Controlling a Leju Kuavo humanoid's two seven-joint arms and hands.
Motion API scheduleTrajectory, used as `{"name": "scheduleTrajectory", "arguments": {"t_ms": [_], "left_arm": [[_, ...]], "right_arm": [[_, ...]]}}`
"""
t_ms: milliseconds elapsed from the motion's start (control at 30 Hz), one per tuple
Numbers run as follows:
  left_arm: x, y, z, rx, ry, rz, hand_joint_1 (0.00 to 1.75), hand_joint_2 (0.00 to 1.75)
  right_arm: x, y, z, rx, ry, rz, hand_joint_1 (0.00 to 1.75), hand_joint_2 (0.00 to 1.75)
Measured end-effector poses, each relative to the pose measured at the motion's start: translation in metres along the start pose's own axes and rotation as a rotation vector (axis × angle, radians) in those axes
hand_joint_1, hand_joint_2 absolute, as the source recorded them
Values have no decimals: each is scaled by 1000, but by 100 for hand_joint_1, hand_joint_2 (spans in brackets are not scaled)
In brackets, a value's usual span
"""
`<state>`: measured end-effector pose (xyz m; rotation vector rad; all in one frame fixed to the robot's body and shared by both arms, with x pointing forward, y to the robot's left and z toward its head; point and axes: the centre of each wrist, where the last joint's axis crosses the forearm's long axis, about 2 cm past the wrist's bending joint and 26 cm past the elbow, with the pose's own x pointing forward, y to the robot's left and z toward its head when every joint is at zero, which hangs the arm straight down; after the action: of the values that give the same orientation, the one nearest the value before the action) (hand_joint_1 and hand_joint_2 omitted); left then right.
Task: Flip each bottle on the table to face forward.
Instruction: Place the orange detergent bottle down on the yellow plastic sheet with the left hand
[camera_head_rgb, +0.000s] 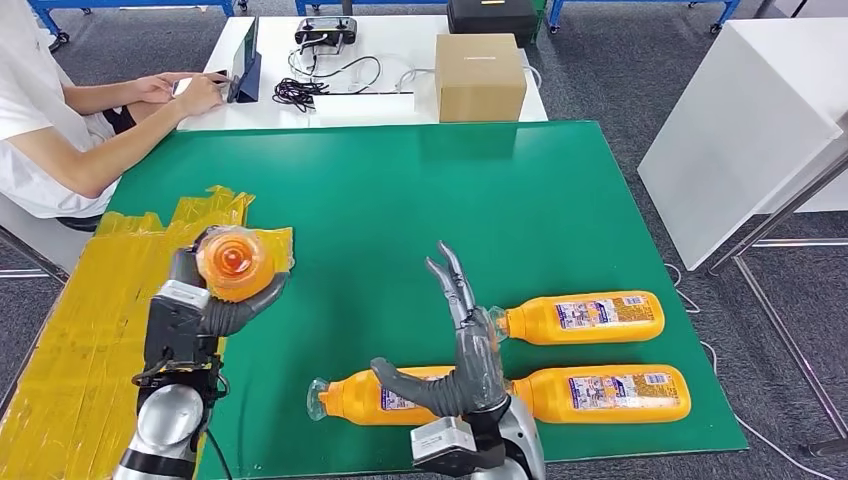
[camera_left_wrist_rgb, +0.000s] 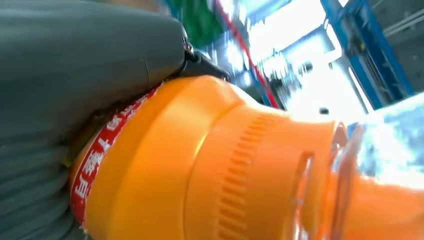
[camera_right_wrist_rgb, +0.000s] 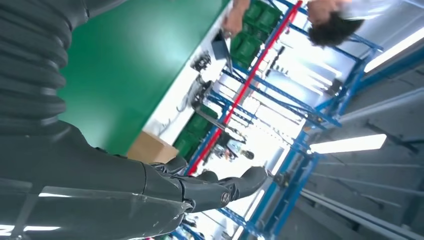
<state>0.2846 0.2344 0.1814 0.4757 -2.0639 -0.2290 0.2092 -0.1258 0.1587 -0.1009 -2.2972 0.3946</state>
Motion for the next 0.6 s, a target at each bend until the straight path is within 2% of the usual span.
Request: {"name": "scheduleTrajectory", "arguments": {"t_ms": [167,300,467,600], "left_arm": [[-14,11,-17,-120,-30,-603,175,175],[-40,16,-24,-240,-1,-933,175,175],[-73,20,-20,-356,67,-1056,175,175],[-85,22,-16,-396,98,-1080,175,175]], "right_arm": [[6,-23,-7,-27,-43,80,0,175],[8,-37,-10,-49,-57,108,0,175],[9,-47,-11,-54,-67,122,0,175],[9,-50,-11,-61,-68,130,0,175]]}}
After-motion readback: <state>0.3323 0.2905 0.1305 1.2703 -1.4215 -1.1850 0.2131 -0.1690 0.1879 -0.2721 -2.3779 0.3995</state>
